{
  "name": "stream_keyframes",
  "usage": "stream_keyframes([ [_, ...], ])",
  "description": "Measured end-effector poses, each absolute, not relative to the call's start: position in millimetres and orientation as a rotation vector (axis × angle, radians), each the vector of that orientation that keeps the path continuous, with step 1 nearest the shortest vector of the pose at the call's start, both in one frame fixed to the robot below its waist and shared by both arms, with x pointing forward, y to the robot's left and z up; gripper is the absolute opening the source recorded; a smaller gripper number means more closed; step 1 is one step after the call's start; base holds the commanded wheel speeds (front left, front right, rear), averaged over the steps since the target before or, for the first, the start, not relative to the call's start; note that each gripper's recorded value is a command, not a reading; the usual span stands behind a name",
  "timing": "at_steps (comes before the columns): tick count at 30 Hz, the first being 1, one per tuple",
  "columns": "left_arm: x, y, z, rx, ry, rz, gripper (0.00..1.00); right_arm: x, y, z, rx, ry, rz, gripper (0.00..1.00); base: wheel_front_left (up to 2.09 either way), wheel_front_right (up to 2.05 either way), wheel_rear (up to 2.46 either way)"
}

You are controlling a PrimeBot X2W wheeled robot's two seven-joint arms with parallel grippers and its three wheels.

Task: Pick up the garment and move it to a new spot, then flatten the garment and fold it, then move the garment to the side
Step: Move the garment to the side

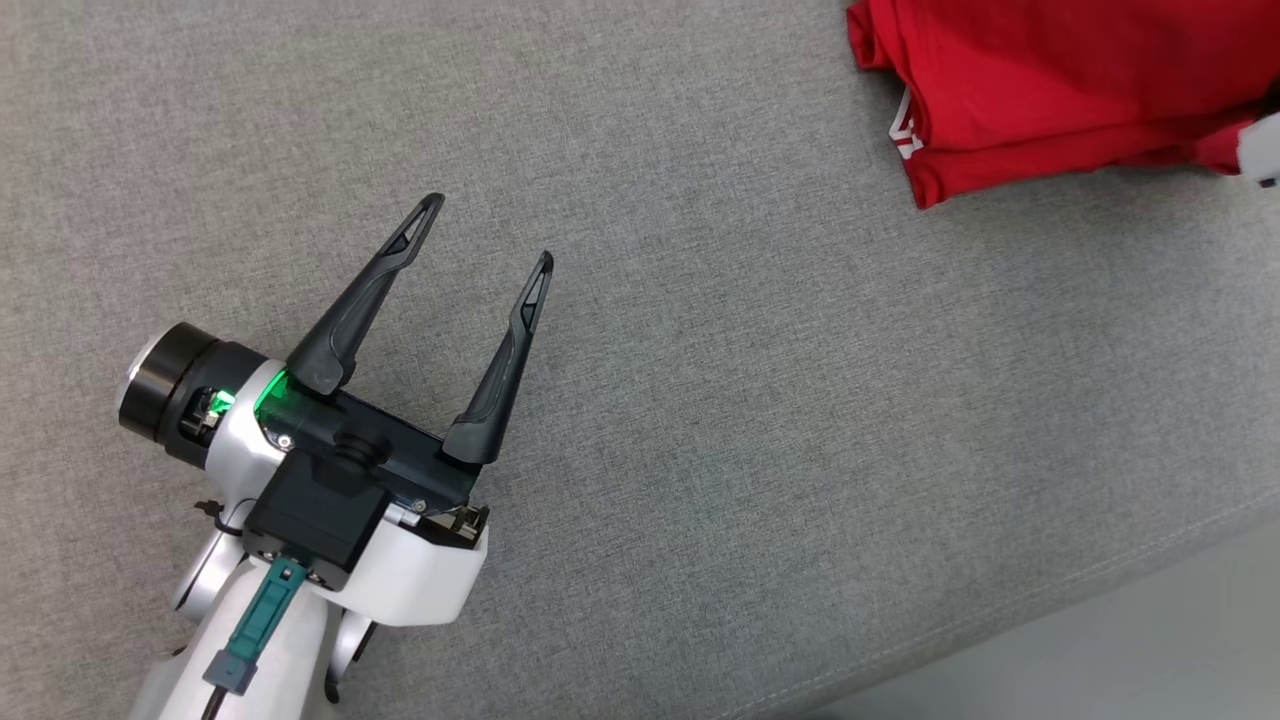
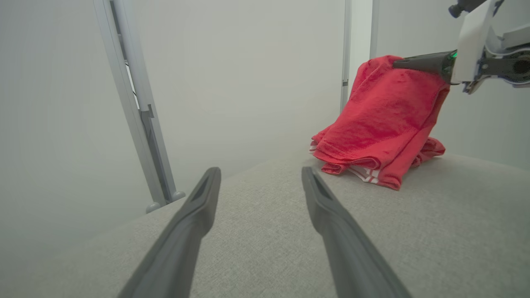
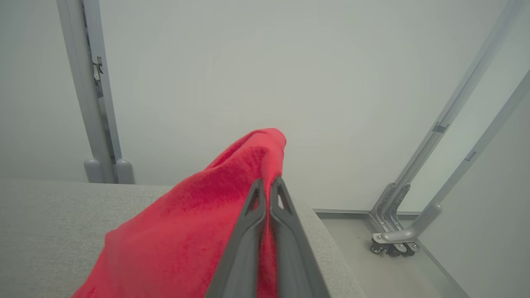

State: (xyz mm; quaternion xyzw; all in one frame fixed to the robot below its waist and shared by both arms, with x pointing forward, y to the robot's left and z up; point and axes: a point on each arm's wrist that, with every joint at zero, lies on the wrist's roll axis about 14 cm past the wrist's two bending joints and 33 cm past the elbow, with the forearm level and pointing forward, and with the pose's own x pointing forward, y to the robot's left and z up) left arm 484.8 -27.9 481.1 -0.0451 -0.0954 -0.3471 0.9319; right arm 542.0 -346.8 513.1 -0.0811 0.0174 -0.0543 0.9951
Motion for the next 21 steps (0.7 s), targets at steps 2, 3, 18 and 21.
stream_keyframes([
  [2,486,-27,478,-0.089,-0.187,-0.711,1.00,540,-358,504,-0.198,0.076,-0.127,0.00,0.00,0.00,0.00],
  [3,486,-27,477,-0.089,-0.185,-0.711,1.00,539,-364,499,-0.229,0.103,-0.131,0.00,0.00,0.00,0.00],
  [18,491,-9,468,-0.067,-0.154,-0.670,1.00,550,-406,478,-0.564,0.270,-0.201,1.00,0.00,0.00,0.00],
  [21,491,-5,471,-0.065,-0.154,-0.654,1.00,557,-397,487,-0.582,0.231,-0.202,1.00,0.00,0.00,0.00],
])
